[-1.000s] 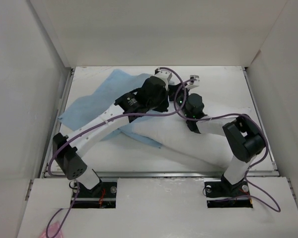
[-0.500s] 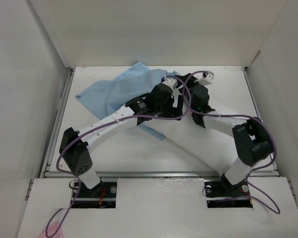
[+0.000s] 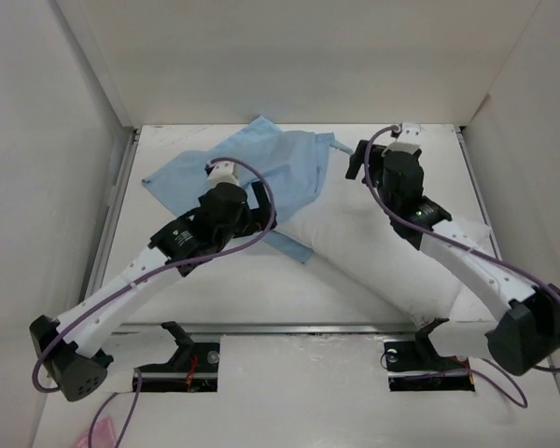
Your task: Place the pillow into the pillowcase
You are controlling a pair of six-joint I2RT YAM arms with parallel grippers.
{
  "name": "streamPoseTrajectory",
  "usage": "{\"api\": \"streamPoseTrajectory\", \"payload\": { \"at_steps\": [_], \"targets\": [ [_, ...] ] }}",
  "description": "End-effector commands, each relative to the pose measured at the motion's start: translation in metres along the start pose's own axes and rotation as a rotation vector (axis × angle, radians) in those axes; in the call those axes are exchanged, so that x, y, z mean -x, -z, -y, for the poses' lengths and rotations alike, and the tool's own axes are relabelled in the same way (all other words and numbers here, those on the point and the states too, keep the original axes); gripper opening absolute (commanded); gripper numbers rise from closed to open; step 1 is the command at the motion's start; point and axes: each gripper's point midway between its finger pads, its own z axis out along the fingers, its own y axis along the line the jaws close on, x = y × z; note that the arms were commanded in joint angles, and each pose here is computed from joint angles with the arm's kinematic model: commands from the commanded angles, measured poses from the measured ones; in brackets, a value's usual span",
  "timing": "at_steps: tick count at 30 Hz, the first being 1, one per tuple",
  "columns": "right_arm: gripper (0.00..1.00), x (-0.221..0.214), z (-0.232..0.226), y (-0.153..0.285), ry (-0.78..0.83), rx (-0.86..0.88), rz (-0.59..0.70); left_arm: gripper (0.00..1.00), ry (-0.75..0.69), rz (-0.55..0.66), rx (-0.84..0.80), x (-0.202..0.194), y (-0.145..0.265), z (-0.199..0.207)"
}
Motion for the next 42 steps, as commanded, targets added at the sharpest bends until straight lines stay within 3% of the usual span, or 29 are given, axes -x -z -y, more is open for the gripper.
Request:
{"api": "streamPoseTrajectory", "payload": {
  "at_steps": [1,3,5,8,12,18,20,21,22,26,29,30,31,36,37,42],
  "targets": [
    [1.0,-0.029,-0.03,0.049,0.31,0.199,-0.102,1.0,0.108,-0.046,0.143,-0.035,-0.01,-0.048],
    [1.0,-0.047,-0.054,0.071,0.475,0.359,-0.118,1.0,0.134,-0.087,0.153,-0.06,-0.022,-0.067],
    [1.0,-0.07,-0.079,0.091,0.523,0.524,-0.158,1.0,0.155,-0.123,0.157,-0.078,-0.03,-0.081],
    [1.0,-0.112,-0.089,0.094,0.586,0.579,-0.258,1.0,0.178,-0.121,0.092,-0.083,-0.041,-0.073],
    [1.0,-0.142,-0.09,0.072,0.653,0.5,-0.307,1.0,0.139,-0.155,0.12,-0.096,-0.062,-0.077],
    [0.98,-0.171,-0.09,0.032,0.697,0.383,-0.309,1.0,0.124,-0.124,0.194,-0.084,-0.097,-0.084],
    [0.65,-0.17,-0.088,0.024,0.686,0.338,-0.293,0.92,0.126,-0.142,0.244,-0.08,-0.113,-0.093],
    [0.38,-0.168,-0.091,0.023,0.664,0.339,-0.28,0.87,0.127,-0.143,0.275,-0.077,-0.118,-0.099],
    [0.0,-0.169,-0.086,0.021,0.646,0.304,-0.273,0.73,0.128,-0.142,0.304,-0.074,-0.122,-0.105],
    [0.0,-0.15,-0.108,0.033,0.57,0.415,-0.222,0.58,0.135,-0.13,0.34,-0.056,-0.145,-0.114],
    [0.0,-0.144,-0.121,0.038,0.501,0.463,-0.209,0.36,0.114,-0.119,0.322,-0.038,-0.164,-0.104],
    [0.0,-0.137,-0.123,0.039,0.48,0.466,-0.193,0.27,0.096,-0.119,0.332,-0.036,-0.167,-0.105],
    [0.0,-0.127,-0.126,0.038,0.433,0.453,-0.167,0.0,0.097,-0.116,0.33,-0.033,-0.17,-0.103],
    [0.0,-0.058,-0.118,0.028,0.174,0.258,0.034,0.0,0.012,-0.122,0.215,-0.029,-0.158,-0.058],
    [0.0,-0.034,-0.123,0.026,0.095,0.239,0.098,0.0,-0.004,-0.131,0.126,-0.03,-0.141,-0.029],
    [0.0,0.032,-0.124,0.027,-0.116,0.147,0.248,0.0,-0.042,-0.129,-0.079,-0.04,-0.083,0.03]
  ]
}}
